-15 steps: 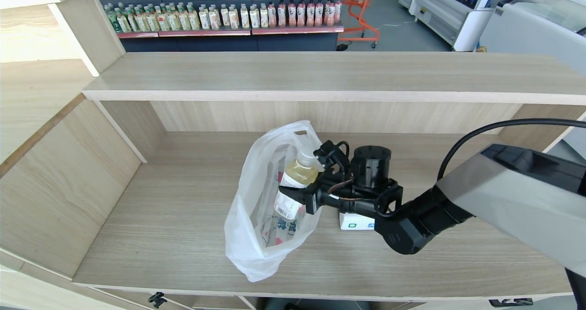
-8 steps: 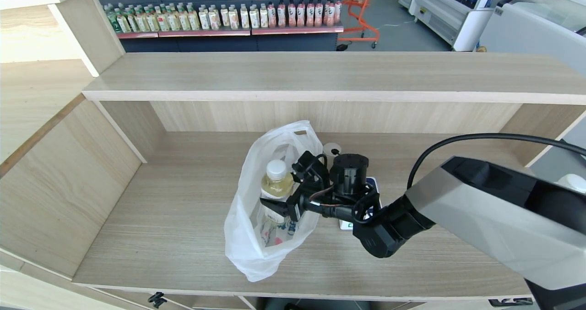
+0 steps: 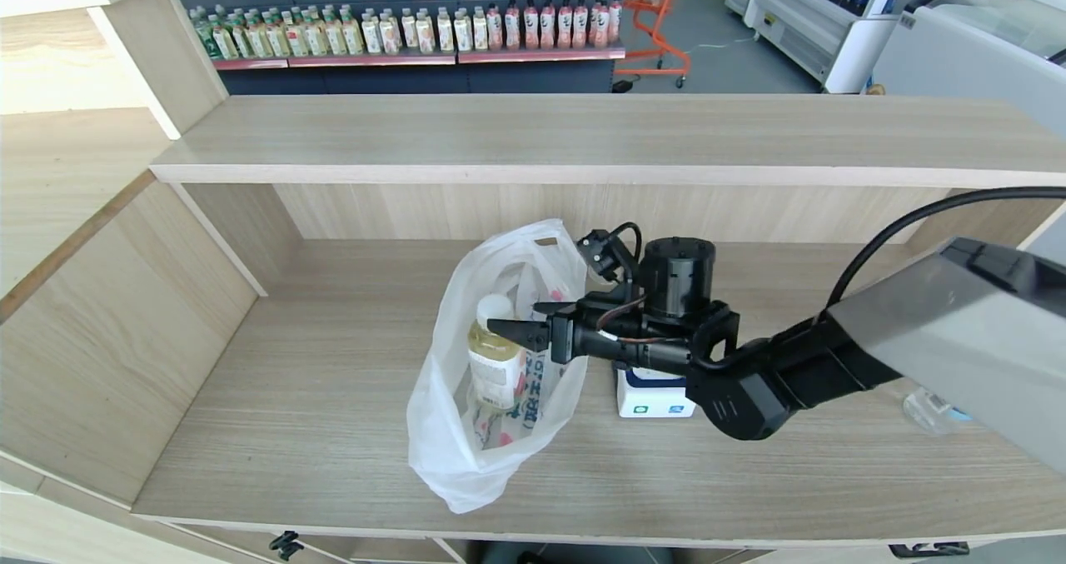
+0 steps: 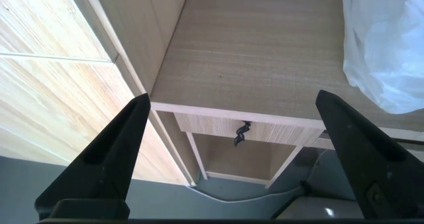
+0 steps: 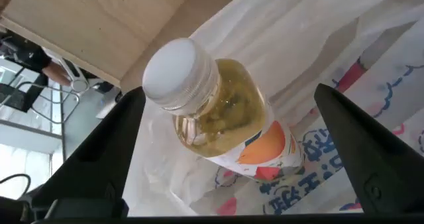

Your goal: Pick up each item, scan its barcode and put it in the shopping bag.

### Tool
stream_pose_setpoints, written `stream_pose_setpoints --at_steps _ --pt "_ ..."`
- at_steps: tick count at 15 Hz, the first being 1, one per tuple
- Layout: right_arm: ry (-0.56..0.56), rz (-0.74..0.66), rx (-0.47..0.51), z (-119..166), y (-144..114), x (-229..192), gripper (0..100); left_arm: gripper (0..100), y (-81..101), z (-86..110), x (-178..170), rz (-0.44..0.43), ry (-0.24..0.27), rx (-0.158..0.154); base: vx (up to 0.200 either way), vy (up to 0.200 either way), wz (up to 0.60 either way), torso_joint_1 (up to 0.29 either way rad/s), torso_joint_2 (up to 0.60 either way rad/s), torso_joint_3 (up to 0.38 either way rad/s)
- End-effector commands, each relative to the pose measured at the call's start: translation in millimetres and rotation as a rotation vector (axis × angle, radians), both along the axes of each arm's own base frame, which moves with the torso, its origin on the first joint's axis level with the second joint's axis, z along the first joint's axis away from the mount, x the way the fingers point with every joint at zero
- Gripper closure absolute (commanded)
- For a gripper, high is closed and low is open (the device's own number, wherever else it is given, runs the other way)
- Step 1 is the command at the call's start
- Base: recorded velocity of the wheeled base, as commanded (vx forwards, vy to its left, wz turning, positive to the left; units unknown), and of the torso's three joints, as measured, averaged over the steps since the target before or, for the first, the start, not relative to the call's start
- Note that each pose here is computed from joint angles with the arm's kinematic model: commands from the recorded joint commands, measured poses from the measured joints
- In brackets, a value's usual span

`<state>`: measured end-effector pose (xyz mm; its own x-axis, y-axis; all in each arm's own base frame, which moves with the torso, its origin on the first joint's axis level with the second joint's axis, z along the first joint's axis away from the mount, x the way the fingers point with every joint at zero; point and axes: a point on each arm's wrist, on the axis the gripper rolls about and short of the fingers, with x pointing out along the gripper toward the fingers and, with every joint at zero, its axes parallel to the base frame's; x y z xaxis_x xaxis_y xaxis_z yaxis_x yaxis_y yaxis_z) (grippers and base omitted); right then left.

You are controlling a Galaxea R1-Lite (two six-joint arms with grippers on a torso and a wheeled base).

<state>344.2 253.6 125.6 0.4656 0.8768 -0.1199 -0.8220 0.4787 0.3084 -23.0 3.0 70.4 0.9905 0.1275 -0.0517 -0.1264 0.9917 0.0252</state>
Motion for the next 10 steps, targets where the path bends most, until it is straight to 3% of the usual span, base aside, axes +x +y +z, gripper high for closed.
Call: stream_pose_setpoints --at_steps 1,3,6,8,10 --pt "0.058 -0.056 0.014 50 -47 -27 0 0 0.0 0.0 0 0.001 0.0 0.0 0.0 0.0 0.0 0.0 0.0 0.0" --pt "0.07 -0.083 0.017 73 -89 -60 0 0 0.0 0.0 0 0.001 0.0 0.0 0.0 0.0 0.0 0.0 0.0 0.0" --pt "0.038 -0.136 0.056 96 -123 -92 0 0 0.0 0.0 0 0.001 0.0 0.0 0.0 0.0 0.0 0.0 0.0 0.0" --pt "0.01 -0.205 0.016 93 -152 -111 0 0 0.0 0.0 0 0.001 0.0 0.0 0.0 0.0 0.0 0.0 0.0 0.0" --pt "-0.012 -0.271 -0.083 72 -175 -114 0 0 0.0 0.0 0 0.001 0.0 0.0 0.0 0.0 0.0 0.0 0.0 0.0"
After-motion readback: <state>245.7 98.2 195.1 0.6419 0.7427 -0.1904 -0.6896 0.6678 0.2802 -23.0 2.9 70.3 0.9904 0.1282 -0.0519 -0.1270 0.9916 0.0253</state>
